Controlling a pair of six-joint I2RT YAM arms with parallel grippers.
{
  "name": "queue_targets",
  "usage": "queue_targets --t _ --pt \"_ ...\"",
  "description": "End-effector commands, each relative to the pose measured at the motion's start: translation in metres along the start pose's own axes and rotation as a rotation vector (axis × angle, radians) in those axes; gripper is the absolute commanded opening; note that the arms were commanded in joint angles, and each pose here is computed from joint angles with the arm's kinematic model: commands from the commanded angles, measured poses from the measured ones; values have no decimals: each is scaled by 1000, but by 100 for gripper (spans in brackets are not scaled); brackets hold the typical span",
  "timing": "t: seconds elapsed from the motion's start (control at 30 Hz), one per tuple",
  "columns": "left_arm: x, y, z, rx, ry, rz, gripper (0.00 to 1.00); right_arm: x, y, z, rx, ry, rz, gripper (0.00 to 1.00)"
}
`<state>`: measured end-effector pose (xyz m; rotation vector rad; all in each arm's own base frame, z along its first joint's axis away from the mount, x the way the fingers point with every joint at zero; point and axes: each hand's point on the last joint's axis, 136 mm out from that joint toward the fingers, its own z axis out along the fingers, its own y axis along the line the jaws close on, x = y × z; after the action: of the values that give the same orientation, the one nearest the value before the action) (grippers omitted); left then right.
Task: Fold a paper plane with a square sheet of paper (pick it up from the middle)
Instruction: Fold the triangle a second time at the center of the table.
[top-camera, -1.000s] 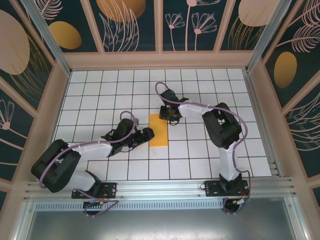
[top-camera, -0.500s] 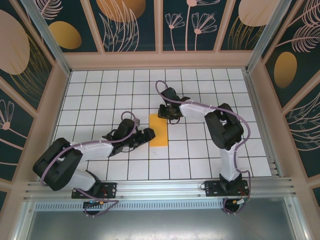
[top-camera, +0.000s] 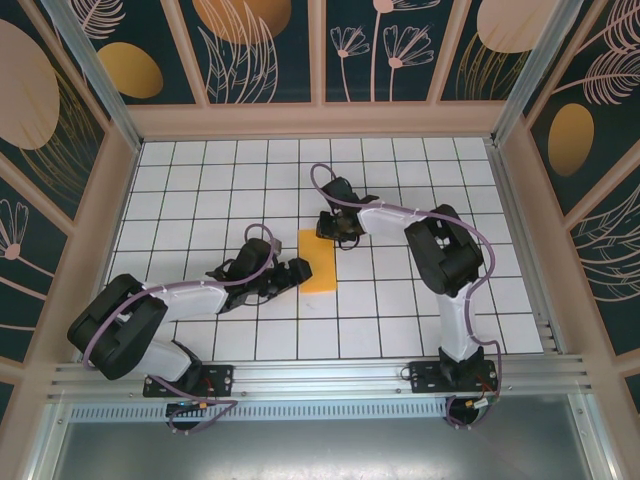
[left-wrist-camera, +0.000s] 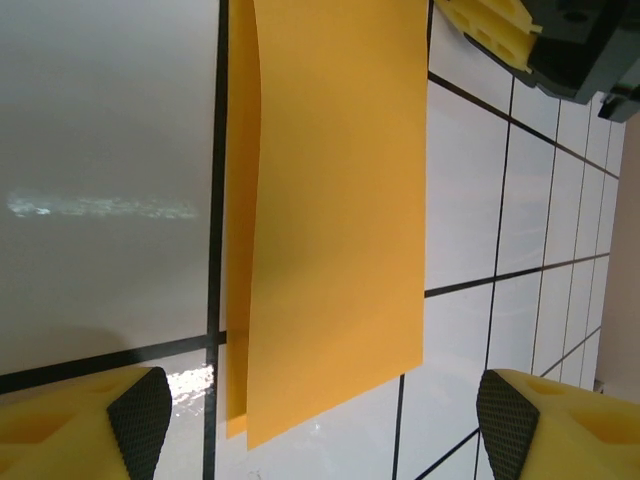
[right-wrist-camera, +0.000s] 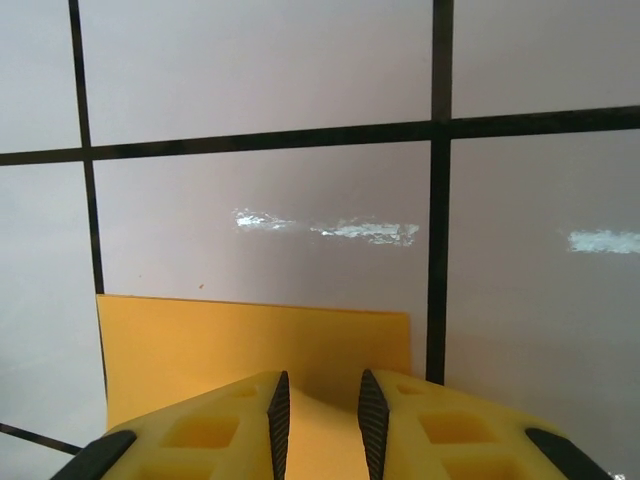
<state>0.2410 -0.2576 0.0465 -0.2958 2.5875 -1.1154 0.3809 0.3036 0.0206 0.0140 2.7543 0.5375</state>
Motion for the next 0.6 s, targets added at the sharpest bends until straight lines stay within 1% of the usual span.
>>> queue_targets --t 0.0,0.33,0.43,0.57 --pt "9 -12 1 46 43 5 82 23 -33 21 85 65 34 31" --pt "15 -29 4 117 79 19 81 30 -39 24 95 81 48 31" --pt "16 -25 6 100 78 8 82 29 -39 23 92 79 49 31" --pt "11 -14 7 37 47 1 83 29 -40 24 92 80 49 31"
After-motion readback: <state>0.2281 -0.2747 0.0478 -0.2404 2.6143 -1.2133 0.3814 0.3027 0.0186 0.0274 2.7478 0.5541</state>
